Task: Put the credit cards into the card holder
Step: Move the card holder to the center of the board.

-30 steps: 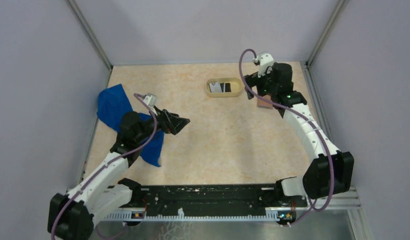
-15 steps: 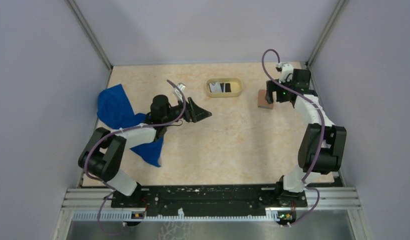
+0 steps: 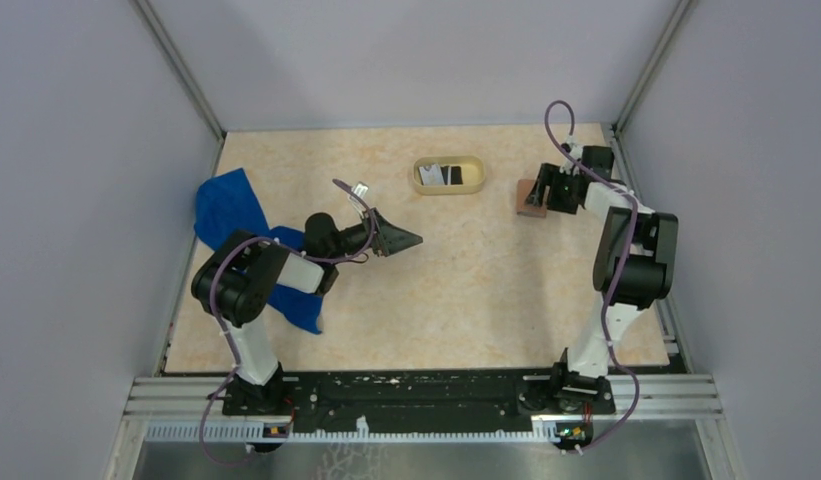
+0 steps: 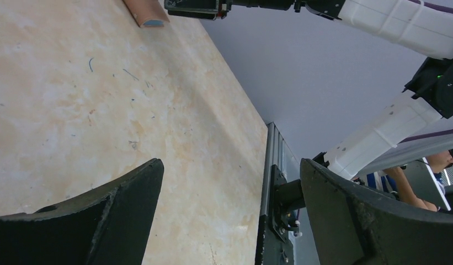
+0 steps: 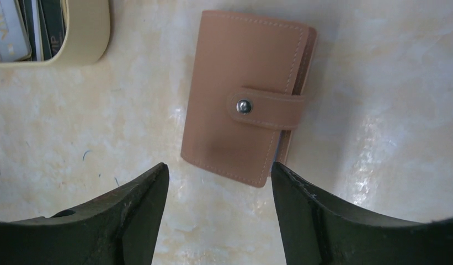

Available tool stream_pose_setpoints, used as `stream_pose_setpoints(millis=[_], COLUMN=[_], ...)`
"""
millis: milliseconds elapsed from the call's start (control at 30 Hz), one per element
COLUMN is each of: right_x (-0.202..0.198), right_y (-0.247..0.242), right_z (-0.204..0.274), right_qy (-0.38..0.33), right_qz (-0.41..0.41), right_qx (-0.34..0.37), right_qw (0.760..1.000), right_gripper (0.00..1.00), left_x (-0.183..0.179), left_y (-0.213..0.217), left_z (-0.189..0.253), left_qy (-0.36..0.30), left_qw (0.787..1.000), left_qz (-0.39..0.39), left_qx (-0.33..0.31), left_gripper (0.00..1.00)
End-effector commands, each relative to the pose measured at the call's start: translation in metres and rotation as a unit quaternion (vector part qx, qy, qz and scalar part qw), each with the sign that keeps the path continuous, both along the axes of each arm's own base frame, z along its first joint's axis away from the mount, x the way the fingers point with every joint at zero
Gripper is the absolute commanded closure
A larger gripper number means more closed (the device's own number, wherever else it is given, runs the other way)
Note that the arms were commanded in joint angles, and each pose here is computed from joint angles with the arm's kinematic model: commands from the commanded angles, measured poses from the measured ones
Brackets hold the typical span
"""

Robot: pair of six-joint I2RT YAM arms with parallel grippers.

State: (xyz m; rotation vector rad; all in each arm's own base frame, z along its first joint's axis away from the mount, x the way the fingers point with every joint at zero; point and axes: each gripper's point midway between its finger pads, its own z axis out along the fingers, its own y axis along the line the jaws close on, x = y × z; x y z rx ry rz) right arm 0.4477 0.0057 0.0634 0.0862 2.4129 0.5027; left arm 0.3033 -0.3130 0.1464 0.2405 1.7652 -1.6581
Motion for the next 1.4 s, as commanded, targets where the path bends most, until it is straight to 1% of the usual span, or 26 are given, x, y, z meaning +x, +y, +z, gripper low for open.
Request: stream_pose_setpoints(millis=[0,133,233,267,400,500,567,600,700,767,833,867,900,967,1033,1133,1167,1233,1300,1367], right_x=[0.03,0.03,0.028,0.028,0.023,0.018,0.013,0.01,-0.01,-0.029,-0.054,-0.069,-0.083,-0.116,-0.156,-0.193,-0.203,-0.213,-0.223,-0.237], right_y=[-0.016,-0.013,-0.01,-0.009,-0.005,-0.007,-0.007,-0.005,0.01,0.027,0.042,0.049,0.055,0.069,0.087,0.104,0.108,0.117,0.127,0.136], right_z=[0.013,0.002,-0.007,-0.008,-0.015,-0.014,-0.01,-0.008,0.001,0.013,0.019,0.02,0.021,0.016,0.01,0.0,-0.004,-0.011,-0.015,-0.018], right_qy=[-0.029,-0.014,0.0,0.002,0.015,0.014,0.011,0.011,0.013,0.014,0.011,0.011,0.008,0.026,0.052,0.059,0.063,0.062,0.054,0.05], right_qz=[-0.044,-0.038,-0.036,-0.036,-0.034,-0.034,-0.028,-0.021,0.021,0.075,0.141,0.175,0.207,0.282,0.375,0.474,0.495,0.526,0.56,0.599], right_qx=[-0.008,0.004,0.014,0.016,0.039,0.049,0.064,0.071,0.095,0.111,0.1,0.09,0.076,0.048,0.038,0.02,0.011,-0.011,-0.029,-0.045], right_qw=[0.999,0.999,0.999,0.999,0.999,0.998,0.998,0.997,0.995,0.991,0.985,0.98,0.975,0.958,0.925,0.878,0.867,0.848,0.826,0.798], right_gripper=[0.34,0.44,0.46,0.49,0.76,0.87,0.98,1.0,1.0,1.0,1.0,1.0,1.0,1.0,1.0,1.0,1.0,1.0,0.97,0.92], left_x=[0.006,0.013,0.014,0.014,0.014,0.017,0.016,0.016,0.013,0.006,-0.005,-0.013,-0.021,-0.036,-0.051,-0.071,-0.078,-0.089,-0.097,-0.104], left_y=[0.001,0.0,-0.002,-0.001,0.003,0.006,0.005,0.004,0.004,0.003,0.003,0.002,0.002,0.002,0.001,-0.002,-0.003,0.0,0.008,0.015], left_z=[0.019,0.01,0.006,0.005,0.007,0.006,0.006,0.007,0.007,0.006,0.005,0.003,0.005,0.0,-0.004,-0.01,-0.013,-0.018,-0.028,-0.037], left_qy=[-0.038,-0.031,-0.033,-0.034,-0.045,-0.049,-0.051,-0.053,-0.05,-0.041,-0.035,-0.033,-0.035,-0.034,-0.04,-0.05,-0.051,-0.044,-0.031,-0.021], left_qw=[0.999,0.999,0.998,0.998,0.996,0.995,0.995,0.996,0.996,0.997,0.997,0.997,0.997,0.996,0.994,0.989,0.988,0.987,0.988,0.989], left_qz=[0.014,0.036,0.042,0.046,0.059,0.069,0.064,0.06,0.053,0.042,0.035,0.033,0.033,0.034,0.038,0.05,0.051,0.057,0.067,0.074], left_qx=[-0.009,0.02,0.035,0.039,0.041,0.047,0.048,0.047,0.047,0.049,0.051,0.054,0.058,0.076,0.097,0.132,0.14,0.142,0.138,0.129], left_gripper=[0.01,0.01,0.01,0.01,0.01,0.01,0.01,0.02,0.1,0.16,0.21,0.22,0.23,0.23,0.24,0.24,0.24,0.28,0.32,0.37])
